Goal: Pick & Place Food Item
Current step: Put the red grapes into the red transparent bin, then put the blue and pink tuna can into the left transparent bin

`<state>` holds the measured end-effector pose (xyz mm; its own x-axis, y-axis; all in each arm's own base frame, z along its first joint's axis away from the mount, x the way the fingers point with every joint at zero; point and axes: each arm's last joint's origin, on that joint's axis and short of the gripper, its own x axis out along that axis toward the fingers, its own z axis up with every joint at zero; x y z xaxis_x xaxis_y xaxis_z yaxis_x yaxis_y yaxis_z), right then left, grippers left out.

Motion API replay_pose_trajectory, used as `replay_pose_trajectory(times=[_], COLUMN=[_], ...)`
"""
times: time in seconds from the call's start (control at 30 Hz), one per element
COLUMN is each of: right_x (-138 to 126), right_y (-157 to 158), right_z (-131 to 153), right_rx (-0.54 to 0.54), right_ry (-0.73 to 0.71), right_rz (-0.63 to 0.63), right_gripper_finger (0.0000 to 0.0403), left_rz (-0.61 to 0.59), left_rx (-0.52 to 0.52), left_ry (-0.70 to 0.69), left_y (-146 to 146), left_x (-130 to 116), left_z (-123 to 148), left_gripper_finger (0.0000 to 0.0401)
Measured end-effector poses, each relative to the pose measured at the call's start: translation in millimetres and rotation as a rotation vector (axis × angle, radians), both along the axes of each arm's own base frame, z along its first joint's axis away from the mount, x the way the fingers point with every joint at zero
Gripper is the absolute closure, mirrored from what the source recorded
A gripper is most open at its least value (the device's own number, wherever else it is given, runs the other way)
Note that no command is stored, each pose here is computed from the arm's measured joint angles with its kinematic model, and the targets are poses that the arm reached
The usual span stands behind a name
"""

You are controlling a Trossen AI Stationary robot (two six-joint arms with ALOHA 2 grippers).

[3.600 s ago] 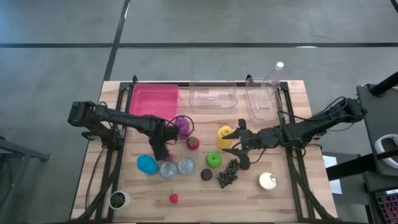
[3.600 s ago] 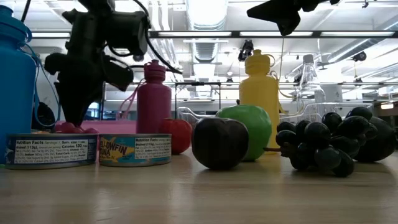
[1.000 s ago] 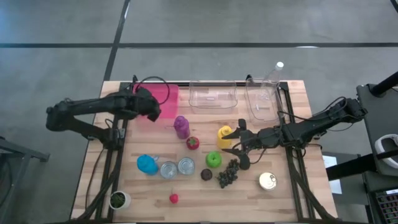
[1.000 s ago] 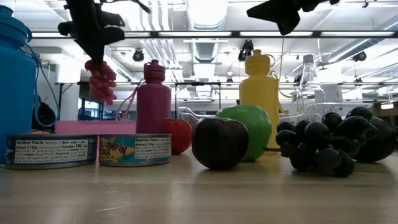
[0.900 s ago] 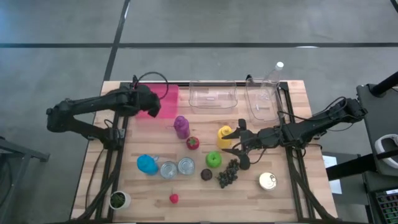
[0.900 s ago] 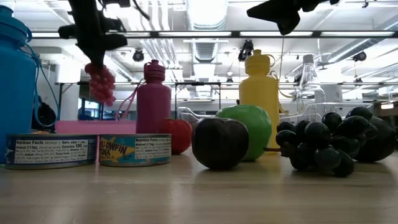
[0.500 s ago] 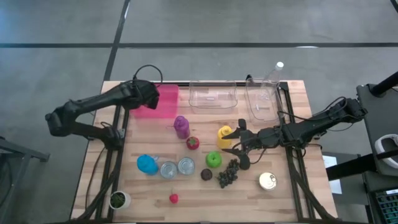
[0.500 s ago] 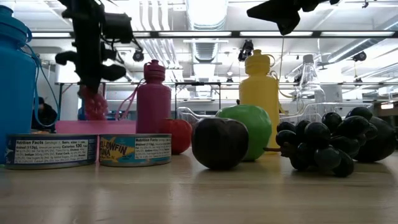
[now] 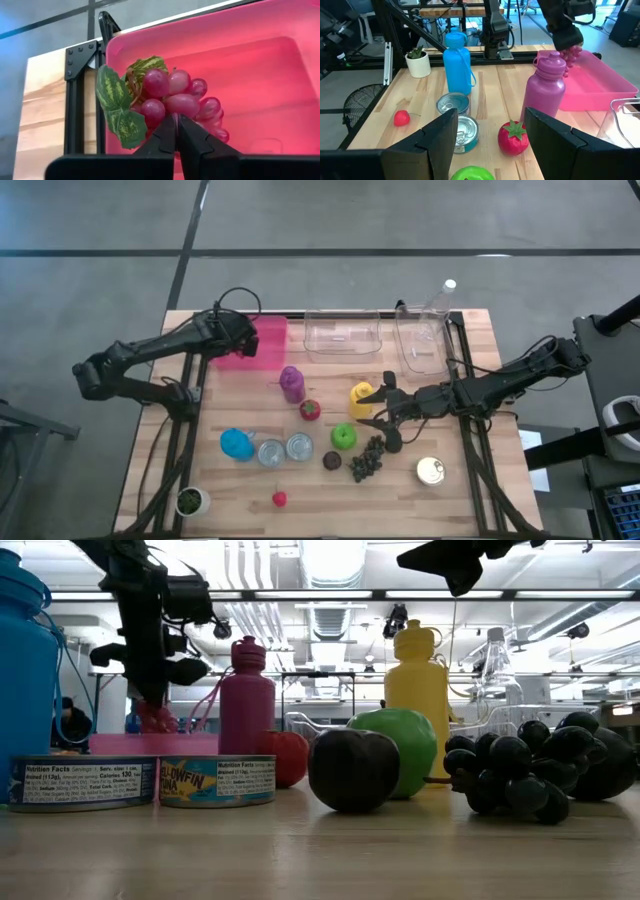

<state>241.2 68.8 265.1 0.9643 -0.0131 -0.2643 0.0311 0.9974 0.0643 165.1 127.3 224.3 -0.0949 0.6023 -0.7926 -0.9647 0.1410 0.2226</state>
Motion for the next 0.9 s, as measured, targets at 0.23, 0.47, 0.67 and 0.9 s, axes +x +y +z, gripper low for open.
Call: replay_pose_trajectory(times=[0.23, 0.47, 0.67, 0.9], right_x=[0.0, 0.0, 0.0, 0.0], right_y=[0.0, 0.0, 0.1, 0.1], right_z=[0.0, 0.1, 0.1, 0.1], right_rx=[0.000, 0.000, 0.000, 0.000], right_ry=[0.000, 0.000, 0.000, 0.000], right_rz=[0.000, 0.000, 0.000, 0.000], right_gripper_finger=[0.0179, 0.0179, 0.0179, 0.0179], left_rz=[-0.006, 0.006, 0.006, 0.005], left_rx=[-0.033, -0.038, -0.038, -0.036], left_ry=[-0.028, -0.043, -0.043, -0.048], left_y=[-0.7, -0.9, -0.9, -0.5], left_x=[0.8, 0.9, 0.9, 1.5], left_z=[-0.6, -0.7, -0.7, 2.0], left_gripper_finger=[0.0356, 0.0302, 0.0269, 0.0253])
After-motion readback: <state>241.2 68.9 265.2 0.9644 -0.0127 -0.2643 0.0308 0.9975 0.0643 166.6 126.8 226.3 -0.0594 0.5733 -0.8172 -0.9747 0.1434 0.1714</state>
